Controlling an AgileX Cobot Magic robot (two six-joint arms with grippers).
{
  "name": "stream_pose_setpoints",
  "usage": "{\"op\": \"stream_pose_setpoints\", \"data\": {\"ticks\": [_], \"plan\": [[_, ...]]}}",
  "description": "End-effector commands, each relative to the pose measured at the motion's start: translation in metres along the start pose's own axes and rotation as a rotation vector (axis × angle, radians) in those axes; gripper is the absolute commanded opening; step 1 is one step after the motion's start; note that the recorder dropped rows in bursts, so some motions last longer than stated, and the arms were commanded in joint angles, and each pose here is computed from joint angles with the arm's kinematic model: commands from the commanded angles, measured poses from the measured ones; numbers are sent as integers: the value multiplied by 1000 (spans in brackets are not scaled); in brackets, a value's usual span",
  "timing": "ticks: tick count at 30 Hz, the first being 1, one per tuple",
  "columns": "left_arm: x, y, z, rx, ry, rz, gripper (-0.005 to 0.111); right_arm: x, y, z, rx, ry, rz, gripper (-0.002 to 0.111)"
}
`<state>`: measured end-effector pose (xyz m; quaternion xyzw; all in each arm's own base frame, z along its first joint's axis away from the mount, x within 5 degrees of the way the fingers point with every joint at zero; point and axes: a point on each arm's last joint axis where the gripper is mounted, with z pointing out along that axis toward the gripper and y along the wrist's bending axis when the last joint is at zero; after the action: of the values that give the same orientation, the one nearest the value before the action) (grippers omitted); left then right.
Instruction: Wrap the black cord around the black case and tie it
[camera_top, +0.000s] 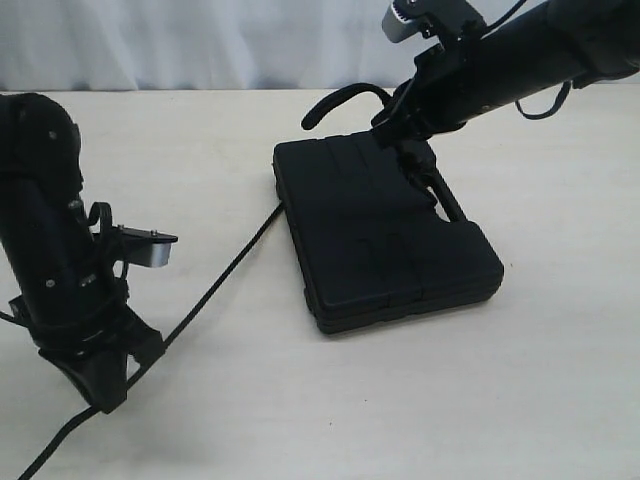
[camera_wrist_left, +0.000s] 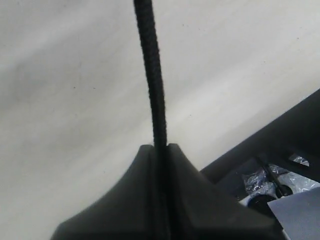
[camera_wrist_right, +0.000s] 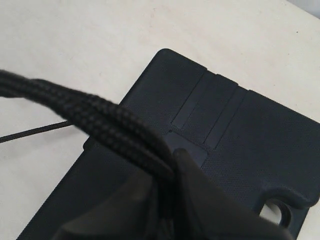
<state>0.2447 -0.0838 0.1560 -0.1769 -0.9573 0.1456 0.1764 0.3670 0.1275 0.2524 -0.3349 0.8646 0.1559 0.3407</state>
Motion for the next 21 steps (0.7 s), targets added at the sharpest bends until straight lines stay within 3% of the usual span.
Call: {"op": "stream_pose_setpoints", "data": {"ticks": [1, 8, 13, 18, 21], "plan": [[11, -20, -14, 40, -47, 46, 0, 1, 0, 0, -9, 0, 7, 4], [6, -42, -21, 257, -152, 105, 0, 1, 0, 0, -11, 1, 7, 4], [-9, -63, -42, 439, -331, 213, 0, 1, 1, 0, -15, 4, 7, 4], [-37, -68, -70, 458, -660, 178, 0, 2, 1, 0, -18, 6, 7, 4], [-48, -65, -80, 439, -783, 112, 0, 2, 1, 0, -18, 6, -1, 4]]}}
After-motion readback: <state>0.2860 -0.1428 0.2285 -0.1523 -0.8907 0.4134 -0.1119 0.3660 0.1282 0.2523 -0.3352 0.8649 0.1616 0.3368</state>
